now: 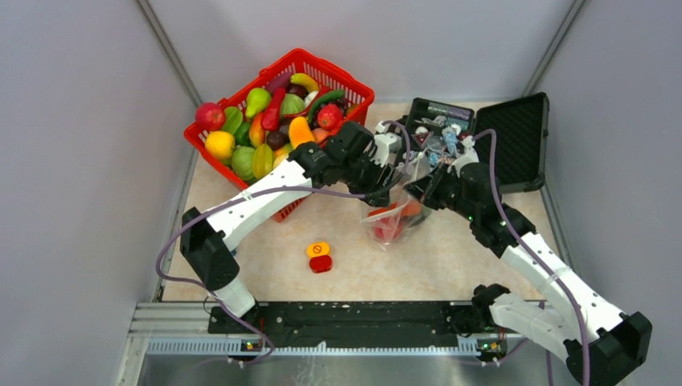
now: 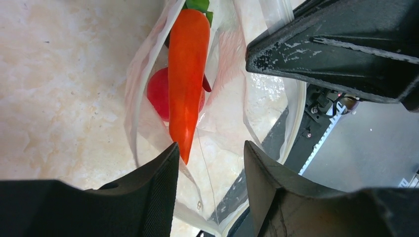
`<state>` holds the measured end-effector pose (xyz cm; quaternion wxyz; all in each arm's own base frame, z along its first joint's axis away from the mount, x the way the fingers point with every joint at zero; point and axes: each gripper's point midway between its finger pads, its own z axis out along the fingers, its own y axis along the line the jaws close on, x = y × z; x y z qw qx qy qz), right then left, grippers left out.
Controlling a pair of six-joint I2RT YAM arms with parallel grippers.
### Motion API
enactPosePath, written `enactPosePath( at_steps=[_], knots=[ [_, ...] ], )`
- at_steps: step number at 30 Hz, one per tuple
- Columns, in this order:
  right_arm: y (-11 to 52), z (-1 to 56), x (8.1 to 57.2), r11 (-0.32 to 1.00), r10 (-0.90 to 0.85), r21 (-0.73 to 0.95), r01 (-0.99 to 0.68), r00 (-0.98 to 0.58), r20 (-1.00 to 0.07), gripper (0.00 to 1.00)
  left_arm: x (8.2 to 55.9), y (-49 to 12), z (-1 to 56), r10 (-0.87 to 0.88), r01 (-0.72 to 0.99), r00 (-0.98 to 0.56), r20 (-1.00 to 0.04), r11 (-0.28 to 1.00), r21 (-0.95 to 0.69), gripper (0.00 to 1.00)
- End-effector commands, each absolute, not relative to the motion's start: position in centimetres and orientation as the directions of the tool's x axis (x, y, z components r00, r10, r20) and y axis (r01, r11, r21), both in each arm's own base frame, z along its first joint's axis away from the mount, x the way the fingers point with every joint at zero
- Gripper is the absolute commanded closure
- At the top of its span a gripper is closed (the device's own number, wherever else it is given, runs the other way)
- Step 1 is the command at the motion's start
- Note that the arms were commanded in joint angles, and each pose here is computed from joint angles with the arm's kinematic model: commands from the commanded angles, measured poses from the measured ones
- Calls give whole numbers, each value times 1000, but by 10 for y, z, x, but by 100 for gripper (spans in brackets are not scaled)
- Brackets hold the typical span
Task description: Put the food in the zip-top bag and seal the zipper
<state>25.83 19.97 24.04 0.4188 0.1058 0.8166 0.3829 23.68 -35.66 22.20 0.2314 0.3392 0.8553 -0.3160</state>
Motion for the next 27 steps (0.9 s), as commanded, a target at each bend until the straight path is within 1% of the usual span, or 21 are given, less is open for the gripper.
enactPosePath(
  at_steps=[1, 3, 5, 7, 8, 12, 17, 20, 24, 26, 27],
  knots=[
    [194, 261, 262, 664, 541, 727, -176, -559, -629, 100, 233, -352, 274, 372, 770, -588, -719, 530, -355, 47],
    [190, 261, 263, 668, 551, 726, -166, -545, -632, 100, 220, -353, 304, 332, 806, -545, -770, 458, -374, 42],
    [189, 261, 263, 672, 553, 723, -161, -541, -634, 100, 215, -350, 327, 268, 830, -497, -825, 424, -362, 33],
    [191, 261, 264, 669, 549, 725, -164, -548, -631, 100, 215, -342, 335, 238, 839, -459, -856, 434, -329, 27],
    [192, 260, 263, 667, 546, 726, -166, -554, -629, 100, 218, -337, 332, 234, 831, -452, -861, 463, -310, 25],
    [196, 257, 263, 664, 535, 728, -171, -572, -622, 100, 230, -322, 305, 283, 786, -478, -832, 561, -260, 20],
    [197, 259, 263, 661, 534, 729, -176, -571, -623, 100, 240, -321, 266, 340, 740, -546, -765, 624, -251, 20],
    [196, 259, 262, 662, 534, 729, -174, -573, -622, 100, 238, -326, 249, 372, 739, -576, -728, 617, -270, 23],
    [195, 259, 262, 665, 535, 727, -171, -570, -624, 100, 235, -330, 243, 393, 743, -594, -702, 601, -293, 34],
    [195, 259, 262, 665, 535, 727, -171, -570, -624, 100, 235, -331, 240, 400, 746, -592, -699, 600, -289, 46],
    [195, 260, 262, 664, 536, 727, -173, -568, -624, 100, 237, -330, 239, 403, 744, -592, -698, 605, -282, 49]
  ],
)
